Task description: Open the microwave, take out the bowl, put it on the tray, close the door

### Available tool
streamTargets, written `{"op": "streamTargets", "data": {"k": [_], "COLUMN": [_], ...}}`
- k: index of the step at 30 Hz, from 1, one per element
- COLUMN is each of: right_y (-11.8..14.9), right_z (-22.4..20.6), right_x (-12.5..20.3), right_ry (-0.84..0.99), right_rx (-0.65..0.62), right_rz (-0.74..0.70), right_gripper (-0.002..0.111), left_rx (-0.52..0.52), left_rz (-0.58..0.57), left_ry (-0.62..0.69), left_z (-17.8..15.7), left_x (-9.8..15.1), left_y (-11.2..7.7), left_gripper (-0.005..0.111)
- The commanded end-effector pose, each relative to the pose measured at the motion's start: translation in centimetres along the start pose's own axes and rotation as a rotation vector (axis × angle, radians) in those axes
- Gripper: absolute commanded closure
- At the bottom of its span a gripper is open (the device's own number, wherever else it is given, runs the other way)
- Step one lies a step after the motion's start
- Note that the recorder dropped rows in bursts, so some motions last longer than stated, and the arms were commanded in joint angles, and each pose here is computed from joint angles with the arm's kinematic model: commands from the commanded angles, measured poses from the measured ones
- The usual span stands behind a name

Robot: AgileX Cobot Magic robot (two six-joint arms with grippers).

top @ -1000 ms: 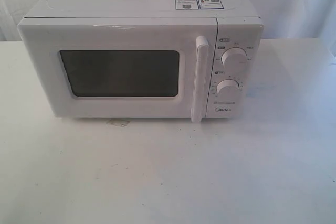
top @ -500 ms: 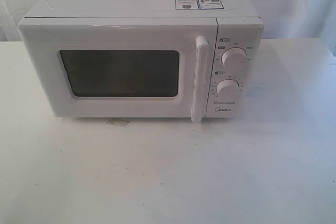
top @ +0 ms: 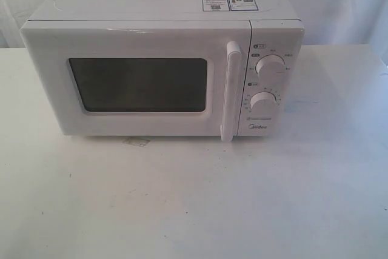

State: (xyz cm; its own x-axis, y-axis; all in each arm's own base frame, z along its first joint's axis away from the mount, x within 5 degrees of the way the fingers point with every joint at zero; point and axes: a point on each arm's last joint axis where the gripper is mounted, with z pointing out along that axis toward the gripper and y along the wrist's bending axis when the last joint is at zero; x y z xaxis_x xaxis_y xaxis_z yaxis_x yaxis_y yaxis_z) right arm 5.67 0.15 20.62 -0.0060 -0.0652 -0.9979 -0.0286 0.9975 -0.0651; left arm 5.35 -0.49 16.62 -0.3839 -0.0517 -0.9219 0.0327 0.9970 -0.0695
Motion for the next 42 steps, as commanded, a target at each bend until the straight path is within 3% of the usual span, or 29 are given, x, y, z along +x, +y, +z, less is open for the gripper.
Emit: {"op": "streamTargets", "data": {"k": [1, 7, 11, 15, 19, 21, 27, 34, 42], "right_y": [0.0, 0.0, -0.1, -0.3, -0.6, -0.7, -0.7, -0.6, -0.4], "right_z": [-0.1, -0.4, -1.3, -2.2, -1.9, -0.9, 2.9, 4.1, 4.3], "right_x": [-1.2, -2.5, -4.5, -7.4, -10.5, -11.2, -9.5, -9.2, -10.2], "right_ry": [-0.146, -0.303, -0.543, -0.613, -0.442, -0.273, 0.157, 0.190, 0.086], "right_rx": [0.004, 0.008, -0.016, -0.010, 0.023, 0.020, -0.003, -0.008, -0.026], "right_rz": [-0.012, -0.010, 0.094, 0.080, -0.022, -0.032, -0.023, -0.009, 0.180], "right_gripper": [0.108, 0.108, 0.108, 0.108, 0.108, 0.108, 0.108, 0.108, 0.108], "left_rx": [0.002, 0.002, 0.002, 0.002, 0.002, 0.002, 0.002, 0.002, 0.002], "left_rz": [-0.006, -0.006, -0.006, -0.006, -0.006, -0.006, -0.006, -0.006, -0.006], "left_ry": [0.003, 0.003, 0.003, 0.003, 0.003, 0.003, 0.003, 0.003, 0.003], "left_z": [0.0, 0.0, 0.0, 0.0, 0.0, 0.0, 0.0, 0.0, 0.0], "left_x": [0.2, 0.2, 0.2, 0.2, 0.2, 0.2, 0.2, 0.2, 0.2], "left_y": [0.0, 0.0, 0.0, 0.0, 0.0, 0.0, 0.0, 0.0, 0.0], "left_gripper": [0.107, 0.107, 0.107, 0.107, 0.107, 0.107, 0.107, 0.107, 0.107]}}
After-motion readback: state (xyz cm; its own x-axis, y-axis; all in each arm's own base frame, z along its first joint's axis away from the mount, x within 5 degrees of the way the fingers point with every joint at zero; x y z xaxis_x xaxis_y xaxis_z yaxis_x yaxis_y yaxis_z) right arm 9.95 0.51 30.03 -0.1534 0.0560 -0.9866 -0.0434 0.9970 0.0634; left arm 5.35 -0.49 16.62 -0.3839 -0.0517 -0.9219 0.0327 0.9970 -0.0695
